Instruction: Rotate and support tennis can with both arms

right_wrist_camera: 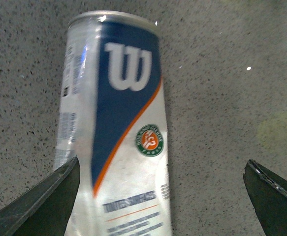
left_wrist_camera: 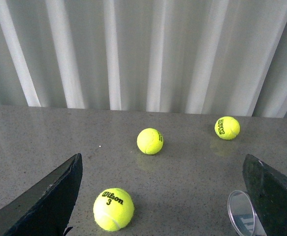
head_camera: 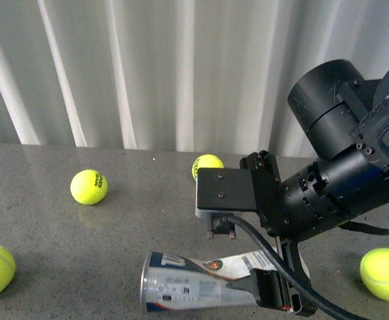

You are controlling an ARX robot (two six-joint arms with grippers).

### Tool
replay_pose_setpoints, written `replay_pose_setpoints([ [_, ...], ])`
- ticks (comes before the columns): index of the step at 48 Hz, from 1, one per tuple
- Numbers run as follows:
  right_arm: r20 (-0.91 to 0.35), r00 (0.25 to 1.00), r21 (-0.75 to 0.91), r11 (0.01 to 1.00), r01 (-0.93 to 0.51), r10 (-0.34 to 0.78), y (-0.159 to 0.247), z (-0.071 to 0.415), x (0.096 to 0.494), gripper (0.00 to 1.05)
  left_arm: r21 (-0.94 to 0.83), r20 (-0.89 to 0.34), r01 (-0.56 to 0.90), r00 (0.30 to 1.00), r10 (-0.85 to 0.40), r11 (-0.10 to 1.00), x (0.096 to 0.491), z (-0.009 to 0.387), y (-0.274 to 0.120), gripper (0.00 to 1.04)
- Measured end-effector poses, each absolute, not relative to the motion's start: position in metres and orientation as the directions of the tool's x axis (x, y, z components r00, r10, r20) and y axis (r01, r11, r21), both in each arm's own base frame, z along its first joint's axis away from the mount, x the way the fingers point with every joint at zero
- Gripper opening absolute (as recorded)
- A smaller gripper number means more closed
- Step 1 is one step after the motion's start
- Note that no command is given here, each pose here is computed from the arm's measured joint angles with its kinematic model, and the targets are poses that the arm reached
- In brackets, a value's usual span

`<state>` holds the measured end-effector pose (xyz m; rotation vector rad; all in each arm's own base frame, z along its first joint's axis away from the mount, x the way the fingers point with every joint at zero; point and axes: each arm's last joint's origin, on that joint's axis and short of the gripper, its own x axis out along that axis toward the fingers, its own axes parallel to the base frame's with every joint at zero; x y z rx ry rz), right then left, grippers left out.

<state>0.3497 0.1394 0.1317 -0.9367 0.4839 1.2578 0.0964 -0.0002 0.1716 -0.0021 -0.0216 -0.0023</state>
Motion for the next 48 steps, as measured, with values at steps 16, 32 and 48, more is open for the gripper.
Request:
replay_pose_setpoints([
  [16, -0.678, 0.357, -0.372, 0.119, -0.921, 0.643, 0.124, 0.169, 0.345, 0.98, -0.002, 0.022, 0.002, 1.0, -0.002, 1.0, 0.096, 0.172, 0.0, 0.98],
  [32, -0.425, 0.65, -0.322, 0.565, -0.759, 0.63, 0.085, 0.234, 0.326, 0.98, -0.002, 0.022, 0.002, 1.0, -0.002, 1.0, 0.096, 0.172, 0.0, 0.98],
  [48, -0.332, 0.938, 0.05, 0.995, -0.087, 0.099, 0.024, 0.26, 0.285, 0.98, -0.002, 0.022, 0.003, 1.0, -0.003, 1.0, 0.096, 0.172, 0.0, 0.98],
])
